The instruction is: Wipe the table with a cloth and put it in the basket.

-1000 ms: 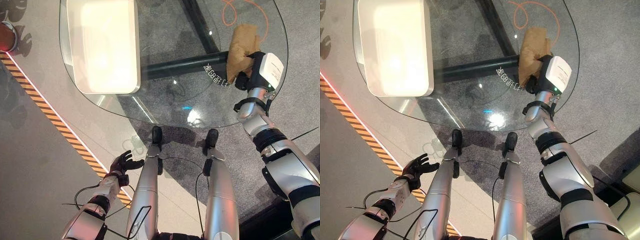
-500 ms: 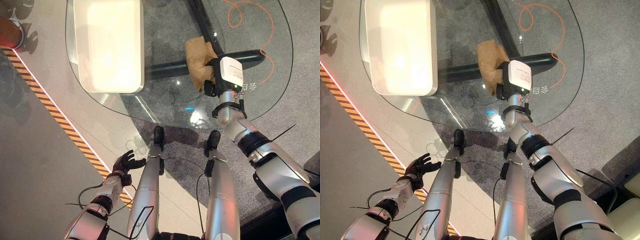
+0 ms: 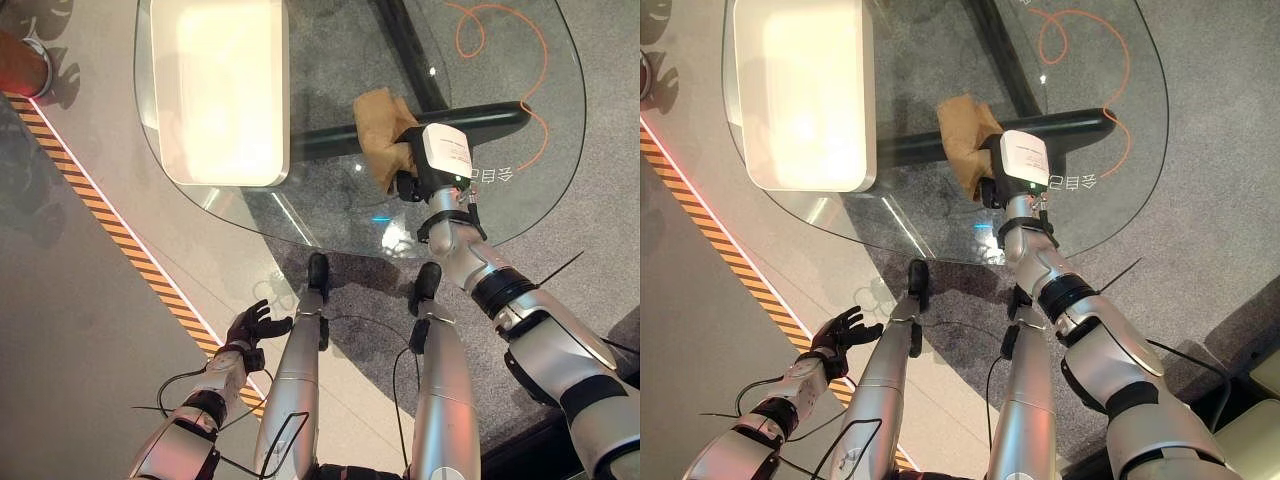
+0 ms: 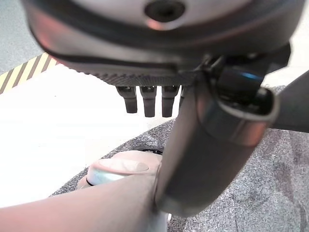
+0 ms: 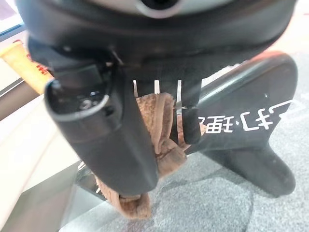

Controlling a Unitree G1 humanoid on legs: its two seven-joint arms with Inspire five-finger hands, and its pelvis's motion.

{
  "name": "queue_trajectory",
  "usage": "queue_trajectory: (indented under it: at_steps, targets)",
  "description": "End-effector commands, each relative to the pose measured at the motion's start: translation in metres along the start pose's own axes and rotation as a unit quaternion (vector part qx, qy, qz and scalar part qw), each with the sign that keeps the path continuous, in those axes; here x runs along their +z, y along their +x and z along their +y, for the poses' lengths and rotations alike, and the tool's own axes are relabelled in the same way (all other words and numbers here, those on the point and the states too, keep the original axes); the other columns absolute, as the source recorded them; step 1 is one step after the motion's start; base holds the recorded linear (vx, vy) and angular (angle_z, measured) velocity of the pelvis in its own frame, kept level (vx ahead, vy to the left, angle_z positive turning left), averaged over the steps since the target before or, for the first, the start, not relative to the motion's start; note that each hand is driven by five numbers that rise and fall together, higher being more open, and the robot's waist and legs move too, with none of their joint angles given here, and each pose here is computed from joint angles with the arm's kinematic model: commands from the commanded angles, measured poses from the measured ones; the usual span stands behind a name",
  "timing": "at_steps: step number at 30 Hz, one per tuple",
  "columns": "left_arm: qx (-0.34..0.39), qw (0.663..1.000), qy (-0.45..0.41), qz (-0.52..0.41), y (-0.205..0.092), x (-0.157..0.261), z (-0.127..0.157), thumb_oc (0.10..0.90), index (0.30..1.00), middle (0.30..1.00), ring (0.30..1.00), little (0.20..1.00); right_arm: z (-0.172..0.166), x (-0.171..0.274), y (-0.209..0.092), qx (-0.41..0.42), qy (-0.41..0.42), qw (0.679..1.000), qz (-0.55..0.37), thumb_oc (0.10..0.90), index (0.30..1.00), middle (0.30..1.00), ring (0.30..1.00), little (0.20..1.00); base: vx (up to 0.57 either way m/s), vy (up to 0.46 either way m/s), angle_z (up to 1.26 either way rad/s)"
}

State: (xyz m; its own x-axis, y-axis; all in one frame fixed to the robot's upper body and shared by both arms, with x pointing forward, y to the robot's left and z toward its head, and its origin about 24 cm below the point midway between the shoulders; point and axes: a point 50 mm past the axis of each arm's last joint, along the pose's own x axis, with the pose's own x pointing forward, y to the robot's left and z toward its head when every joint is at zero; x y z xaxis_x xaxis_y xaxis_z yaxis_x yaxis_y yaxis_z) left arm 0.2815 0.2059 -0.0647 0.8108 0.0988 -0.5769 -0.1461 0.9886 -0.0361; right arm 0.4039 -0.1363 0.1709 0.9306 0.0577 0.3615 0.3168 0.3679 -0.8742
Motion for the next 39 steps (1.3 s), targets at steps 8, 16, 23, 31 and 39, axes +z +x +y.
queue_trajectory:
  at_steps: [8, 16, 23, 31, 39]
  targets:
    - [0.005, 1.0, 0.014, 0.023, -0.003, -0.017, -0.005, 0.8, 0.9, 0.9, 0.9, 0.9, 0.036, 0.074, -0.026, 0.076, 0.051, 0.983, -0.158, 0.1, 0.3, 0.3, 0.3, 0.2, 0.0, 0.0, 0.0]
    - [0.003, 1.0, 0.015, 0.023, -0.003, -0.018, -0.007, 0.8, 0.9, 0.9, 0.9, 0.9, 0.036, 0.074, -0.026, 0.072, 0.05, 0.984, -0.153, 0.1, 0.3, 0.3, 0.3, 0.2, 0.0, 0.0, 0.0]
    - [0.001, 1.0, 0.012, 0.022, -0.003, -0.019, -0.008, 0.8, 0.9, 0.9, 0.9, 0.9, 0.027, 0.061, -0.018, 0.033, 0.076, 0.99, -0.11, 0.1, 0.3, 0.3, 0.3, 0.2, 0.0, 0.0, 0.0]
    - [0.01, 1.0, -0.004, 0.02, -0.004, -0.021, -0.005, 0.8, 0.9, 0.9, 0.9, 0.9, -0.003, 0.035, -0.005, -0.076, 0.192, 0.978, -0.004, 0.1, 0.3, 0.3, 0.3, 0.2, 0.0, 0.008, 0.0]
    - [0.018, 1.0, -0.016, 0.015, -0.006, -0.023, -0.003, 0.8, 0.9, 0.9, 0.9, 0.9, -0.033, 0.03, 0.001, -0.161, 0.262, 0.951, 0.011, 0.1, 0.3, 0.3, 0.3, 0.2, 0.0, 0.004, 0.0]
